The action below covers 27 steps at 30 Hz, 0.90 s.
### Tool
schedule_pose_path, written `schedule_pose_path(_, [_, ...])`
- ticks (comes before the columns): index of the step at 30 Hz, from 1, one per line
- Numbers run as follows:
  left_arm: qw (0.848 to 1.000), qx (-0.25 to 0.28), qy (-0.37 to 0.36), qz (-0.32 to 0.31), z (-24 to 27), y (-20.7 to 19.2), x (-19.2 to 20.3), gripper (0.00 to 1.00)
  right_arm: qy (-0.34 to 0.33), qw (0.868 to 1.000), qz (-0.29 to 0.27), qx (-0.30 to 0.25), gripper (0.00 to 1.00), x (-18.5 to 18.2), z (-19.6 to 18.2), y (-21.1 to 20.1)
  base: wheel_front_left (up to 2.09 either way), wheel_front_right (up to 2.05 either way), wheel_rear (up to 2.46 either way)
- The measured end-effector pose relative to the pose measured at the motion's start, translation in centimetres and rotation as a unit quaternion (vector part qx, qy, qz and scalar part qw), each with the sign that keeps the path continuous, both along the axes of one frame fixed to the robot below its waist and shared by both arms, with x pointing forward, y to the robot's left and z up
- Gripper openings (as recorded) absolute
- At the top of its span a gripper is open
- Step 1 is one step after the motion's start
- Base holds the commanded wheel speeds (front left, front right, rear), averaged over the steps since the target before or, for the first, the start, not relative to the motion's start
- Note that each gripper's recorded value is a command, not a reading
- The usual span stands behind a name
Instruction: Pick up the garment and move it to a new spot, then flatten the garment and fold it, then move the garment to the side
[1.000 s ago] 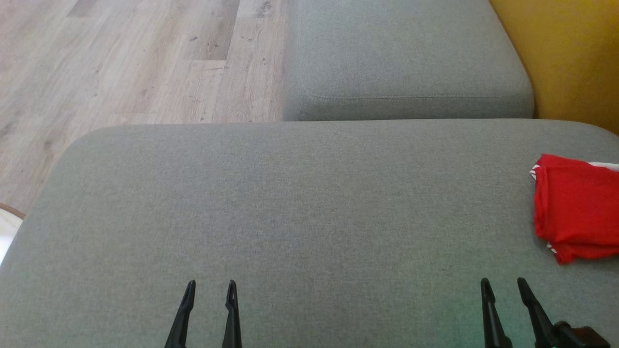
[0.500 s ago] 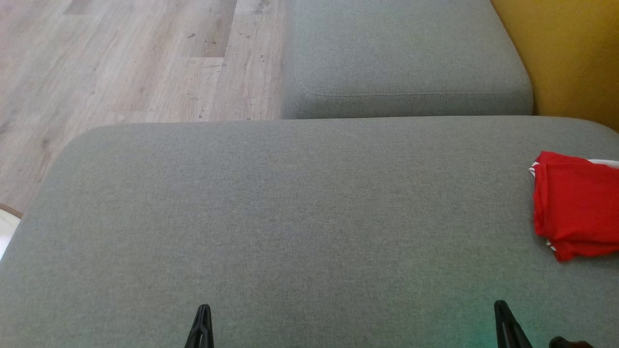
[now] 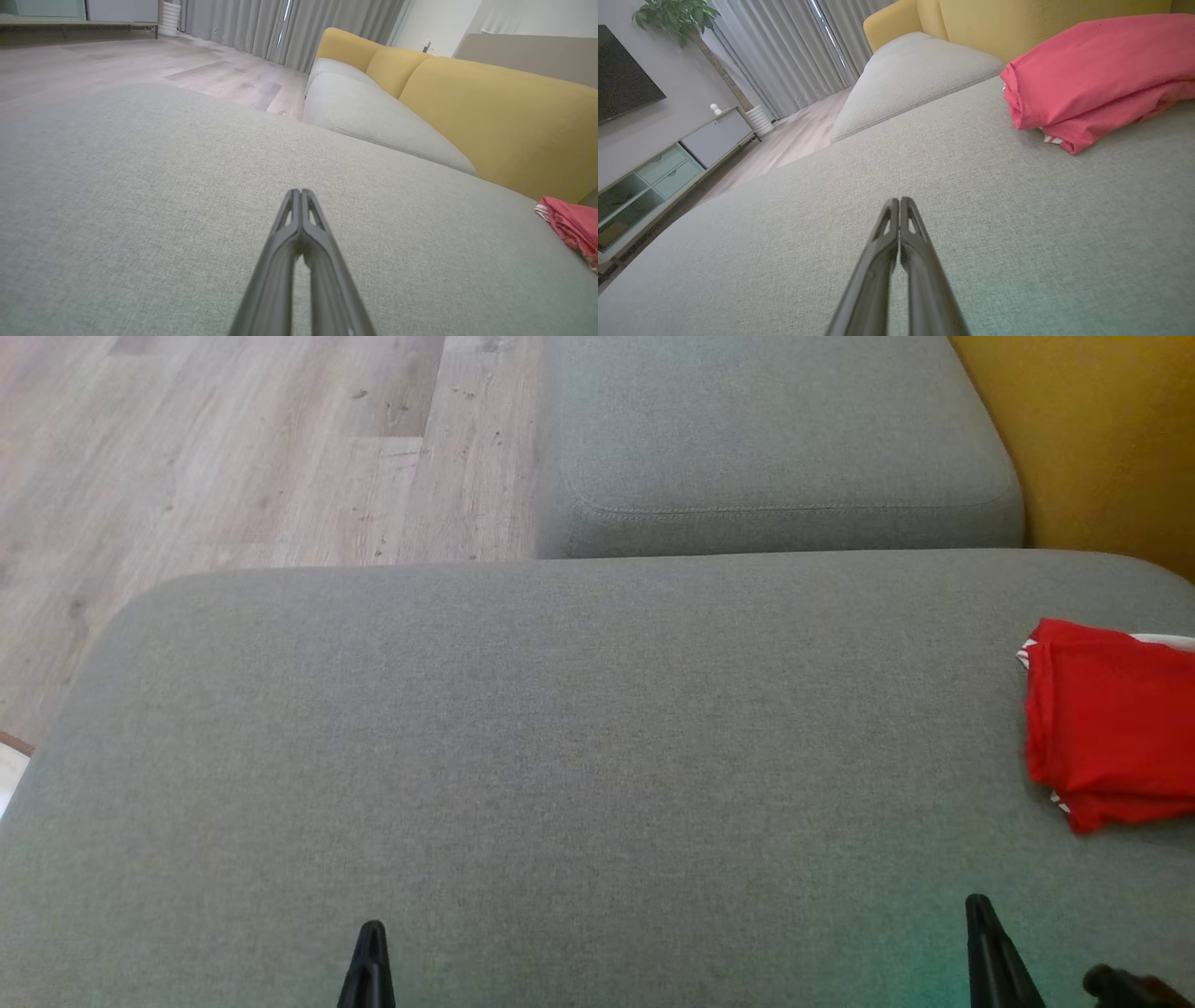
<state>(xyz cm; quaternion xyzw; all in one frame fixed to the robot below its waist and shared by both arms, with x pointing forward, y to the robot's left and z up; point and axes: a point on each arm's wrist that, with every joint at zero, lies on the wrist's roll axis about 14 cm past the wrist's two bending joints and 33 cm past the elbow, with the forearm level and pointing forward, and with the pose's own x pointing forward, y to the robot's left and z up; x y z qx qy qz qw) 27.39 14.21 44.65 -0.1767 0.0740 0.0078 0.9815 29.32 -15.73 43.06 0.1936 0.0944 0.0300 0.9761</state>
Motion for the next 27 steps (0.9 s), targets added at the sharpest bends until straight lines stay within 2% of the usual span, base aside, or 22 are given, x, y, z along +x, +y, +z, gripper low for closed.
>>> schedule_pose_path(16, [0.996,-0.083,0.018,0.018,-0.3,0.8,1.3,0.00,0.006,0.996,-0.036,0.081,0.00,1.2,0.4,-0.9,0.00,0.00,0.00])
schedule_pose_path(27, [0.988,-0.149,0.026,0.030,-0.3,1.4,2.4,0.00,0.014,0.987,-0.059,0.146,0.00,2.0,0.6,-1.5,0.00,0.00,0.00])
